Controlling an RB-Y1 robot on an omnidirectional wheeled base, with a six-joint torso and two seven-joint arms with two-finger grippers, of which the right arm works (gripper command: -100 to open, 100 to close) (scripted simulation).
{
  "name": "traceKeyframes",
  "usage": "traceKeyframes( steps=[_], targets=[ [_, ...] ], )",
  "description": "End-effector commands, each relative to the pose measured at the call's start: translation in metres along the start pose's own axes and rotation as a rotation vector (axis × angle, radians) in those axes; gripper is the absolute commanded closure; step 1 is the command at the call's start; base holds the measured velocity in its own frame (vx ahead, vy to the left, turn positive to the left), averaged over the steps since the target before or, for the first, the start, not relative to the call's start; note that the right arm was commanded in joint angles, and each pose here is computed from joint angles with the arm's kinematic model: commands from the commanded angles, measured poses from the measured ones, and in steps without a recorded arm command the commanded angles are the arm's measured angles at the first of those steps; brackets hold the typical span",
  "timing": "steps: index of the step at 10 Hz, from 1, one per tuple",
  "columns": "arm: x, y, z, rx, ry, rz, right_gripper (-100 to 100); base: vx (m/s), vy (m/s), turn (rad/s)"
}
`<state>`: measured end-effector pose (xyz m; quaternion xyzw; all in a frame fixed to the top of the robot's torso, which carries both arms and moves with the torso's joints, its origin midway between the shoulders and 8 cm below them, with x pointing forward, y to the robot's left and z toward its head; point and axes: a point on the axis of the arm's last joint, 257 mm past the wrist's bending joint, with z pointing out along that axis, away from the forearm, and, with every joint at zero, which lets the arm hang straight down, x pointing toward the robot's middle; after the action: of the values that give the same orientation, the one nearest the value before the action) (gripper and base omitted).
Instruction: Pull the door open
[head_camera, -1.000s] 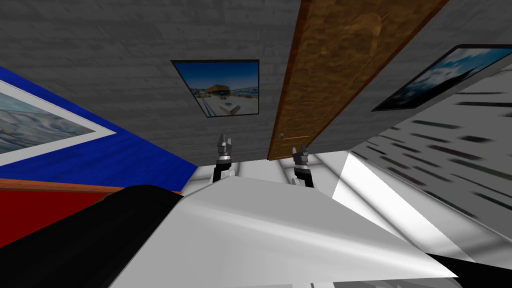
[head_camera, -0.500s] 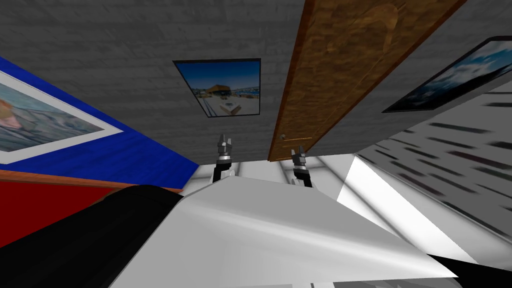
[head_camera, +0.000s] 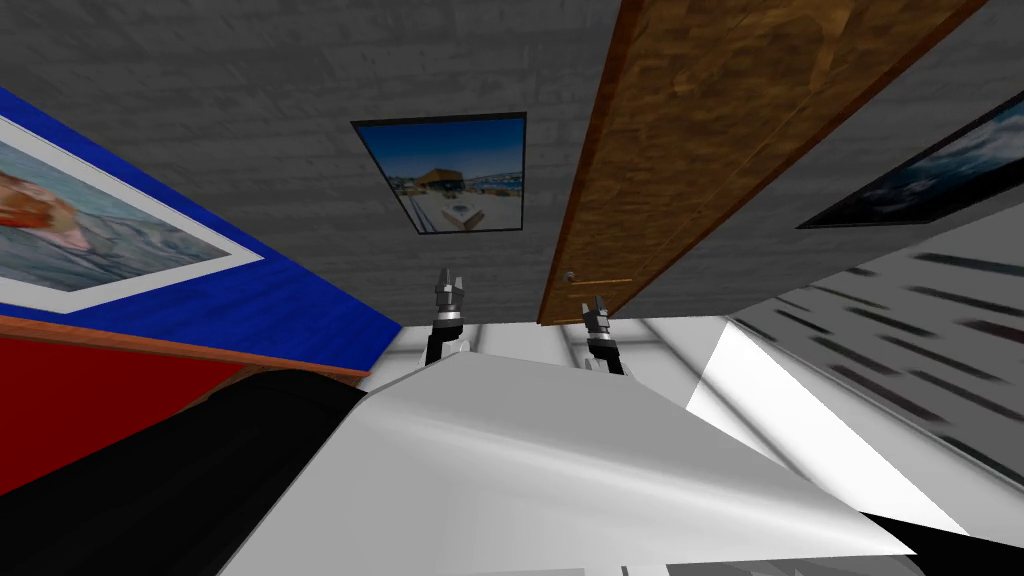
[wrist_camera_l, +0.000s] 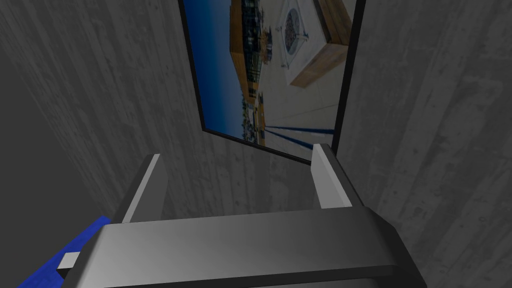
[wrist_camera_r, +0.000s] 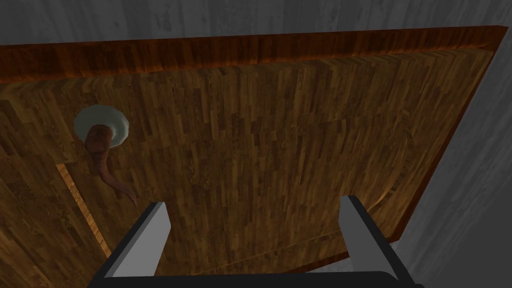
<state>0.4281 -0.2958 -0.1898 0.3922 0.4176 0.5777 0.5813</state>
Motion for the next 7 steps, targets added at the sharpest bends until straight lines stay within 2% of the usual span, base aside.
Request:
traceKeyframes(
  steps=[1,4,5,6,7],
  targets=[
    [-0.006,-0.014,-0.0042,0.025,0.001,-0.004,-100,0.061,-0.039,0.126],
    [-0.019,-0.035,-0.0072,0.061,0.002,-0.012,-100,0.054,-0.036,0.108],
    [-0.021,-0.044,-0.0121,0.084,-0.003,-0.013,-100,0.048,-0.049,0.070],
    [-0.027,-0.050,-0.0117,0.092,-0.002,-0.017,-100,0.049,-0.043,0.097],
    [-0.029,-0.057,-0.0155,0.109,-0.006,-0.017,-100,0.043,-0.031,0.056]
  ],
)
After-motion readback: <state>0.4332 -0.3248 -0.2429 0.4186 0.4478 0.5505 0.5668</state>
